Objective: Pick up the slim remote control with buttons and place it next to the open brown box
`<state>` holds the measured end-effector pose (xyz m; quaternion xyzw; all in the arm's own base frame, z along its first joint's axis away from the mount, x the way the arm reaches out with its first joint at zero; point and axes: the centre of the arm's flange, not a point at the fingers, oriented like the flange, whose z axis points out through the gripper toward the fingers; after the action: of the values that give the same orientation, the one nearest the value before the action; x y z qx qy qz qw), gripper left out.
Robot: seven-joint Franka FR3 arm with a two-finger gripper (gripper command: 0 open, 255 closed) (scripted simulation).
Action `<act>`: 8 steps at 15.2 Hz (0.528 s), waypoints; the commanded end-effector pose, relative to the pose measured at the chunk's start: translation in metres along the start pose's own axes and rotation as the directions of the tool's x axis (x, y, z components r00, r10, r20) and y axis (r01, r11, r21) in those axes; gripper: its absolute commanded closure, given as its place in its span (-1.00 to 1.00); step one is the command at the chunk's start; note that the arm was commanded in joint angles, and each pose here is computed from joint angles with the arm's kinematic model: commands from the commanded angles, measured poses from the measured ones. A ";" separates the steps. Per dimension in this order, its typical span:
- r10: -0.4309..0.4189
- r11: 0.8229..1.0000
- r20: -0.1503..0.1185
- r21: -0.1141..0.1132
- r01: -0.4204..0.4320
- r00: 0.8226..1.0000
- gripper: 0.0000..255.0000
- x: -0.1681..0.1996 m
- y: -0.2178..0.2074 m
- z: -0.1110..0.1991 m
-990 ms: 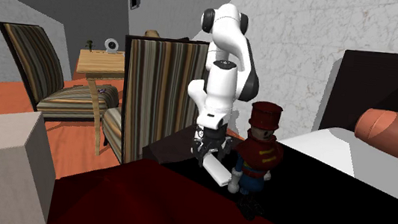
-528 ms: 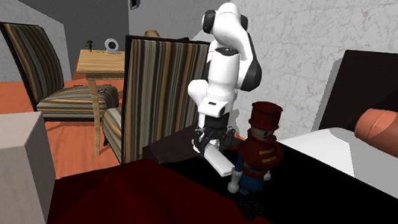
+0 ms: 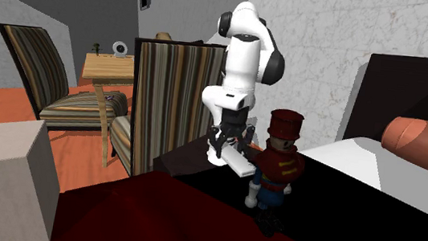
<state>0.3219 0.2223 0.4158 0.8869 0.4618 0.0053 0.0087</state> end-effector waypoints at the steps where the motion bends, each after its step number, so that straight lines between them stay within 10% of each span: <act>1: 0.000 1.000 0.000 0.000 0.000 1.000 1.00 0.000 0.000 -0.010; 8: 0.000 1.000 0.000 0.000 0.000 1.000 1.00 0.000 0.001 -0.047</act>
<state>0.3217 0.2213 0.4575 0.8870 0.4617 0.0053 0.0086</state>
